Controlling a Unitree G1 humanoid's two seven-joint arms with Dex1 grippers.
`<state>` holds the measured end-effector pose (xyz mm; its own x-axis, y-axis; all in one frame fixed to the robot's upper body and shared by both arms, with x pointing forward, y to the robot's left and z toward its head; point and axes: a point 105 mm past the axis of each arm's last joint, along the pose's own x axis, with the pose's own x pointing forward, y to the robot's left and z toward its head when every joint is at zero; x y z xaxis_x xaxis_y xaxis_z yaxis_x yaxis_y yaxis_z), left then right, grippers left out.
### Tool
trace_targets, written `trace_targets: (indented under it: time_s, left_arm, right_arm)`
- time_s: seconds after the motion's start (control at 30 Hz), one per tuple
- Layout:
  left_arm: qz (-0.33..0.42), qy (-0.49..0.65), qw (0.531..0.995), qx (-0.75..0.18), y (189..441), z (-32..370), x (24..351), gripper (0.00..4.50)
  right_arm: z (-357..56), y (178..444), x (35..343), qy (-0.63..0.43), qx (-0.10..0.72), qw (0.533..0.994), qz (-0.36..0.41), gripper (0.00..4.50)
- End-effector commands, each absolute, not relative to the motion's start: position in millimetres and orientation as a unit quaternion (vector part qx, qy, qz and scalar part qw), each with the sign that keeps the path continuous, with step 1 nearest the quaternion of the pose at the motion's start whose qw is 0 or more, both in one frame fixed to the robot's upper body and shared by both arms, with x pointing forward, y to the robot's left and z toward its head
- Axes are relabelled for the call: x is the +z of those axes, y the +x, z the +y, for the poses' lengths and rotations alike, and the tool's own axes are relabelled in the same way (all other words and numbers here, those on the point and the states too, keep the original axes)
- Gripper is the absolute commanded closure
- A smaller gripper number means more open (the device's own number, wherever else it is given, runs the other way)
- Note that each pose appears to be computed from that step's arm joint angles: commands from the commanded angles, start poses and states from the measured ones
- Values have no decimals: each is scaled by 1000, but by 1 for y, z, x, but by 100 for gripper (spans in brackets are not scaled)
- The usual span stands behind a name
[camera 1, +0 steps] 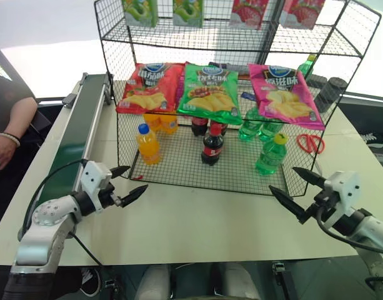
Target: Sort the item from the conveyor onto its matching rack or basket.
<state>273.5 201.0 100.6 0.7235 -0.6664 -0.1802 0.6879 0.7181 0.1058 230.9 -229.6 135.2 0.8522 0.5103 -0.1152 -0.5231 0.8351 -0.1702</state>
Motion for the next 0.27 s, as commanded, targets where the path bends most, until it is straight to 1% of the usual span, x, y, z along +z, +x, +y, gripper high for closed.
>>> trace_targets:
  time_s: [0.03, 0.27]
  left_arm:
    - [50, 93, 926, -361, 273, 206, 106, 0]
    - [48, 93, 920, -378, 274, 205, 107, 0]
  right_arm:
    - [-230, 229, 145, -110, 267, 957, 20, 3]
    - [-230, 229, 147, -108, 259, 960, 23, 3]
